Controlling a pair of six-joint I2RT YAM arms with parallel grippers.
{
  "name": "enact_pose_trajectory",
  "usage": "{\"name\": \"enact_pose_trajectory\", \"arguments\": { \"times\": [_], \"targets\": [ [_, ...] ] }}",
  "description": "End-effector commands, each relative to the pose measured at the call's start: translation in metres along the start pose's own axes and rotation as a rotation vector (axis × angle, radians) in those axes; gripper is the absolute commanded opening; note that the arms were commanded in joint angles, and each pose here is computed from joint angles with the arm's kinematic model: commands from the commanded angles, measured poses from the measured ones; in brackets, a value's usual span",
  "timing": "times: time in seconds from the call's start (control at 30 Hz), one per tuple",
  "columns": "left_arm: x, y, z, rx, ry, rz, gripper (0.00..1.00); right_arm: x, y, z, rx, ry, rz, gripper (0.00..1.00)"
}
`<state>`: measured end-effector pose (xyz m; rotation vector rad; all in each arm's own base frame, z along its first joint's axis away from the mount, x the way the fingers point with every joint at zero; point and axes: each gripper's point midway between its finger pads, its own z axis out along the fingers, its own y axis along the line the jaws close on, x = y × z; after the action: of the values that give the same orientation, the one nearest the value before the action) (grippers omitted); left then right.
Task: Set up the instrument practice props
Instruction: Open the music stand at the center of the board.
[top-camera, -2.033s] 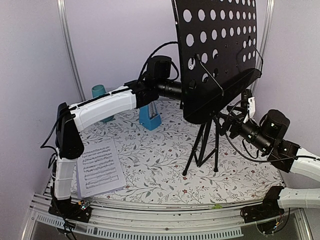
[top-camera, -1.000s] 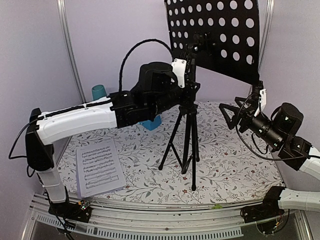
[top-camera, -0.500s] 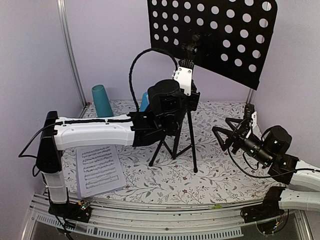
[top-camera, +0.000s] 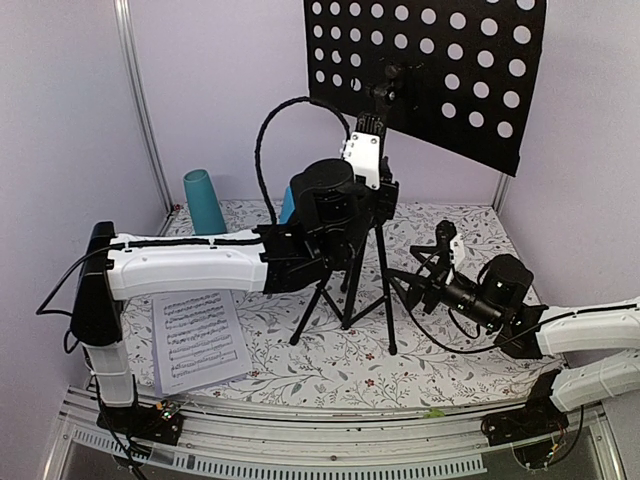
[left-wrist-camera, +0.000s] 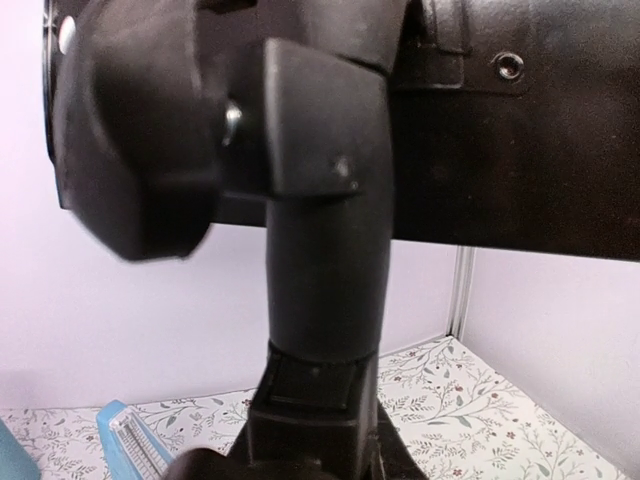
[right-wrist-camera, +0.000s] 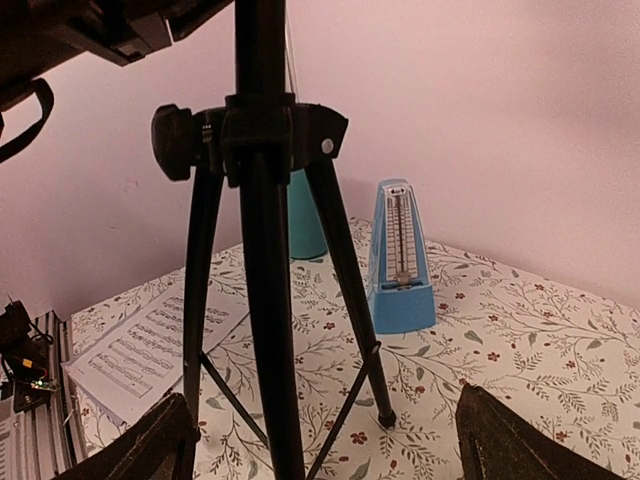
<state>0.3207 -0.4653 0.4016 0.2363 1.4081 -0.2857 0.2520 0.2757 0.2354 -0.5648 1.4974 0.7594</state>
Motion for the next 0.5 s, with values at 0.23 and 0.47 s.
{"name": "enact_pose_trajectory", "arguments": {
  "times": [0.23, 0.47],
  "targets": [
    [-0.120, 0.055, -0.027, -0.004, -0.311, -0.318, 0.00, -0.005, 0.020, 0.041, -0.104, 0.053, -0.008, 0.62],
    [-0.133, 0.057, -0.030, -0.004, -0.357, -0.298, 0.00, 0.006, 0.006, 0.045, -0.027, 0.135, -0.056, 0.08]
  ]
}}
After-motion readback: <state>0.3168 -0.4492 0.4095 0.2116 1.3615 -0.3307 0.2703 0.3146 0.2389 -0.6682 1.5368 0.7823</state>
